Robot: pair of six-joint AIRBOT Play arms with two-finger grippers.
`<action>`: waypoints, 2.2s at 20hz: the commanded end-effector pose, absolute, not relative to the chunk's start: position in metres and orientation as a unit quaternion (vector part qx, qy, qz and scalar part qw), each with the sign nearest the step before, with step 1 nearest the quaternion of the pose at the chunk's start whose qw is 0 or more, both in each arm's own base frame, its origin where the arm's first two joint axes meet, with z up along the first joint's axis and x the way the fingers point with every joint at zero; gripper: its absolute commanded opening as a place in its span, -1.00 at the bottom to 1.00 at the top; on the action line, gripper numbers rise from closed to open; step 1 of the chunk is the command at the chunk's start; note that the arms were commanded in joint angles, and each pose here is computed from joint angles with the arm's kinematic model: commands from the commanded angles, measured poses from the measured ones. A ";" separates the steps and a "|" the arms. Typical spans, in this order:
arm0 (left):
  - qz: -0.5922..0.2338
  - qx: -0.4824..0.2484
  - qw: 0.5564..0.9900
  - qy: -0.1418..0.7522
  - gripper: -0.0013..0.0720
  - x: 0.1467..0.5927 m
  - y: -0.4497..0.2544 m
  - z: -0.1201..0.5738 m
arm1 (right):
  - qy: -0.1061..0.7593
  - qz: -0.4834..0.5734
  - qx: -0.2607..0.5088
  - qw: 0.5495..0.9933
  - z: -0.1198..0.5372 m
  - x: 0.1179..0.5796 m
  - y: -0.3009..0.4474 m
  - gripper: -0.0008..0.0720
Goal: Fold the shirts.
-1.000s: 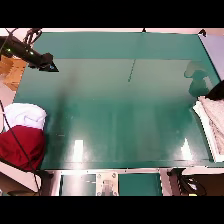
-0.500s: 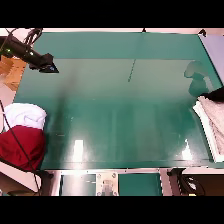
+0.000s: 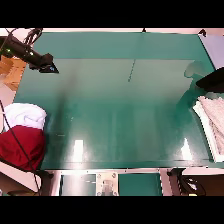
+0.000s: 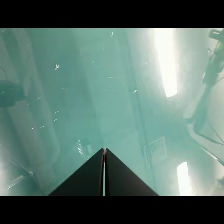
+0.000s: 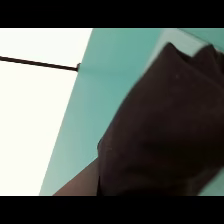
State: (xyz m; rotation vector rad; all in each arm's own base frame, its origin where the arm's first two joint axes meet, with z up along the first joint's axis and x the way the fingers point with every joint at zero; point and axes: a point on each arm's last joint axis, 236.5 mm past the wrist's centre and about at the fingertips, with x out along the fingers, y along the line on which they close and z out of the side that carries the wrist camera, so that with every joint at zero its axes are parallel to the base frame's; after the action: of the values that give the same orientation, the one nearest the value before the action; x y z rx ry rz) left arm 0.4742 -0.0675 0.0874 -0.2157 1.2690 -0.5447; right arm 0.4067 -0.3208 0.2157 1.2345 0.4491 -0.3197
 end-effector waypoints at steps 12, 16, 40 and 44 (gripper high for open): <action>-0.256 -0.097 0.756 0.594 -0.90 0.467 -0.068 0.086 | 0.360 -0.267 0.605 0.659 0.140 0.264 -0.309 -0.93; -0.256 -0.097 0.756 0.594 -0.90 0.467 -0.068 0.086 | 0.410 -0.338 0.567 0.629 0.122 0.221 -0.313 -0.92; -0.244 -0.101 0.799 0.540 -0.90 0.456 -0.073 0.142 | 0.548 -0.217 0.380 0.713 0.076 0.314 -0.213 -0.92; -0.232 -0.125 0.784 0.562 -0.90 0.391 -0.081 0.126 | 0.572 -0.119 0.288 0.759 0.064 0.326 -0.113 -0.93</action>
State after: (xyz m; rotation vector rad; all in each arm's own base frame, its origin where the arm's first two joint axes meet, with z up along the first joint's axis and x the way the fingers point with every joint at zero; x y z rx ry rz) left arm 0.4273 -0.0762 0.1329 -0.2414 1.1971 -0.5186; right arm 0.3101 -0.1716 0.0637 0.7717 1.2742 -0.4116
